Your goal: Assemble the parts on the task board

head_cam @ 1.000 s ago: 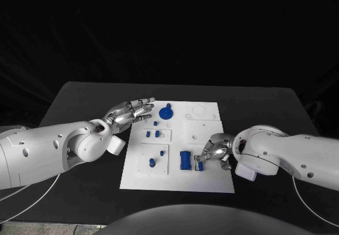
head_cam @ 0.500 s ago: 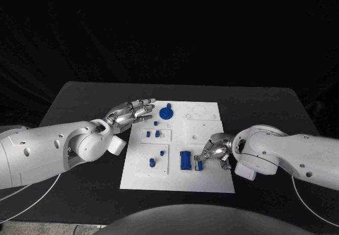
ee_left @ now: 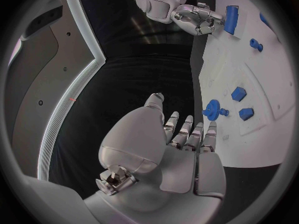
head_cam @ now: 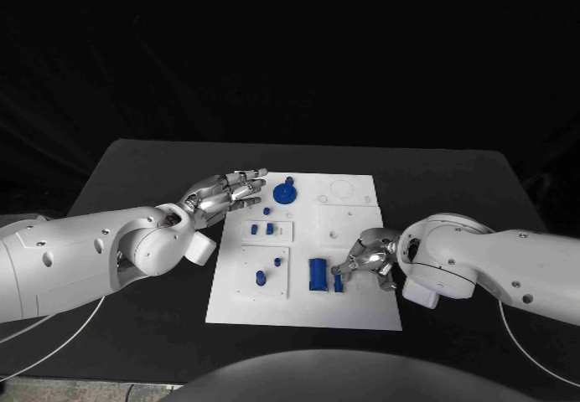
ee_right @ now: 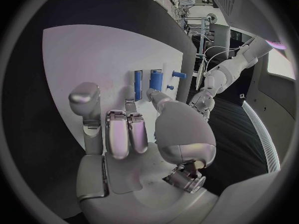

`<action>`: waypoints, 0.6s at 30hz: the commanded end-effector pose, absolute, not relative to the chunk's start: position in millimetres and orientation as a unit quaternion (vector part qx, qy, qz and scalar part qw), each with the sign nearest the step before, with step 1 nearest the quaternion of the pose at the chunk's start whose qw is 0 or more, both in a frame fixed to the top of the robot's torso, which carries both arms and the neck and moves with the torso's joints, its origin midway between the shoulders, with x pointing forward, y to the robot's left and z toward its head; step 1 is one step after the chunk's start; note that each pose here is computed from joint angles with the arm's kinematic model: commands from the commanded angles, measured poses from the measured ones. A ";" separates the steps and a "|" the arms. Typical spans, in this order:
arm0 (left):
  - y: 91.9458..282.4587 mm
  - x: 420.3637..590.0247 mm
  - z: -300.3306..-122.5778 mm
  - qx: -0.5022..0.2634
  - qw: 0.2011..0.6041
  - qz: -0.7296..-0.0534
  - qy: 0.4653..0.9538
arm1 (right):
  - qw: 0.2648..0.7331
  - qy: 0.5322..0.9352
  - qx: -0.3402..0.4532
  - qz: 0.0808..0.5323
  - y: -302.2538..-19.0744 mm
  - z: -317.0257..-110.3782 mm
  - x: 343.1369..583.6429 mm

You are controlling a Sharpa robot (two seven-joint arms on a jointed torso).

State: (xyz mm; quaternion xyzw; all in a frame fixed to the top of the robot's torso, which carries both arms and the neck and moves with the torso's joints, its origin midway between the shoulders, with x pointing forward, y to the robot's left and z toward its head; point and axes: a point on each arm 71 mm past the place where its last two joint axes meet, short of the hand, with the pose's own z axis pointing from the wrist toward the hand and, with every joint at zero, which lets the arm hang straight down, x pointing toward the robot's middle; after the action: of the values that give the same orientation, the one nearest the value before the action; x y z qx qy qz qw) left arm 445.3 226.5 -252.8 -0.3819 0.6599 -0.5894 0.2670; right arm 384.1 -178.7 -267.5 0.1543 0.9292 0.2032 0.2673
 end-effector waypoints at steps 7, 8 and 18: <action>224.1 444.4 -252.5 -0.375 0.258 -0.596 0.662 | 0.264 0.933 0.143 0.201 -177.8 -268.3 383.2; 224.2 444.4 -252.6 -0.375 0.258 -0.596 0.662 | 0.264 0.932 0.143 0.201 -178.0 -268.3 383.3; 224.4 443.8 -251.1 -0.373 0.263 -0.602 0.656 | 0.291 0.916 0.166 0.219 -184.0 -262.7 384.2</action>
State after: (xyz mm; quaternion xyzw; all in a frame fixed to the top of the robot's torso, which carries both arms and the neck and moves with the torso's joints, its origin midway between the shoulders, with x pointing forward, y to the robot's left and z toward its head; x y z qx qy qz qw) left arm 445.1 226.8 -253.2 -0.3822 0.6608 -0.5888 0.2658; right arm 382.5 -183.6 -266.0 0.1571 0.9272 0.2043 0.2718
